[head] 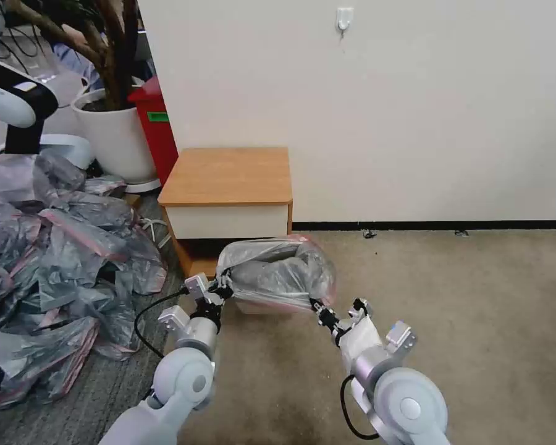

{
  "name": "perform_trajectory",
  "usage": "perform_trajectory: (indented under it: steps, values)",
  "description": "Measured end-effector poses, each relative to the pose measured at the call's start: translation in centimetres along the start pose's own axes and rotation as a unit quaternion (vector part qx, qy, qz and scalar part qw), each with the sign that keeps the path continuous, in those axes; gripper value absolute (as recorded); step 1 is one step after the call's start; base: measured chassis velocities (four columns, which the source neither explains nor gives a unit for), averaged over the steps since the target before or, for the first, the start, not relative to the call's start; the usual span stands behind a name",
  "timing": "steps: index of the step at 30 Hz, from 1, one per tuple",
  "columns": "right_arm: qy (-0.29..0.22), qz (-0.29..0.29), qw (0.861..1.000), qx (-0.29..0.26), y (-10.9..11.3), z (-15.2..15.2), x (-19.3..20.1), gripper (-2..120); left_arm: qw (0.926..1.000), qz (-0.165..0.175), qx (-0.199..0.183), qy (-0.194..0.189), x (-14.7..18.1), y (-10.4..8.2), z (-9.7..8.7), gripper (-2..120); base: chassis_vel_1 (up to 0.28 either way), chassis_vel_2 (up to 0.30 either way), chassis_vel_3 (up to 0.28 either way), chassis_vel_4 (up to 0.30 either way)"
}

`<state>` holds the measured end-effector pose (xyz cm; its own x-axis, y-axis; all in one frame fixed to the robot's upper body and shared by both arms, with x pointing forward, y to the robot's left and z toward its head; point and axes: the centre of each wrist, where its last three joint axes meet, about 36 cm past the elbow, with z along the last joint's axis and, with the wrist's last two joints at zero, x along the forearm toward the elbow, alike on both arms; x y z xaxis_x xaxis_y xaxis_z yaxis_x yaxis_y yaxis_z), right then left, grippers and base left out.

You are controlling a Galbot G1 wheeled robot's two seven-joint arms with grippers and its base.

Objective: Pick up the garbage bag from the table and place it over the trash can.

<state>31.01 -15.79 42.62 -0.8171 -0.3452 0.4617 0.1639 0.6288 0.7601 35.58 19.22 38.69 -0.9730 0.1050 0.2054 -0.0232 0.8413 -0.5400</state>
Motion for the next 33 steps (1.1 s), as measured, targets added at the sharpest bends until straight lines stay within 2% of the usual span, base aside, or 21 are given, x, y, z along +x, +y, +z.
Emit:
perform_trajectory:
  steps: [14,21,23,26,28,31,32,33]
  values:
    - [0.007,0.016,1.0,0.003,-0.9,0.3,-1.5,0,0.9998,-0.001,0.011,0.014,0.1,-0.2,0.3,9,0.0,0.0,0.0,0.0]
    - [0.002,0.029,0.999,0.027,-1.7,0.6,-2.0,0,0.9998,-0.002,0.009,0.019,0.0,0.0,0.2,9,0.0,0.0,0.0,0.0]
    - [-0.002,0.031,0.999,0.035,-1.8,0.6,-1.9,3,0.9998,-0.004,0.008,0.02,-0.1,0.1,0.2,9,0.0,0.0,0.0,0.0]
    - [-0.008,0.031,0.998,0.054,-1.7,0.8,-1.6,20,0.9997,-0.007,0.004,0.022,-0.3,0.4,0.4,9,0.0,0.0,0.0,0.0]
    - [-0.01,0.032,0.998,0.06,-1.7,0.9,-1.5,23,0.9997,-0.008,0.004,0.022,-0.4,0.5,0.4,9,0.0,0.0,0.0,0.0]
    - [-0.011,0.033,0.997,0.074,-1.6,1.2,-0.9,38,0.9997,-0.011,0.0,0.024,-0.5,0.8,0.6,9,0.0,0.0,0.0,0.0]
    - [-0.011,0.033,0.997,0.074,-1.6,1.2,-0.9,38,0.9997,-0.011,0.0,0.024,-0.5,0.8,0.6,9,0.0,0.0,0.0,0.0]
    - [-0.011,0.034,0.996,0.079,-1.6,1.4,-0.7,43,0.9996,-0.013,-0.002,0.024,-0.5,0.9,0.6,9,0.0,0.0,0.0,0.0]
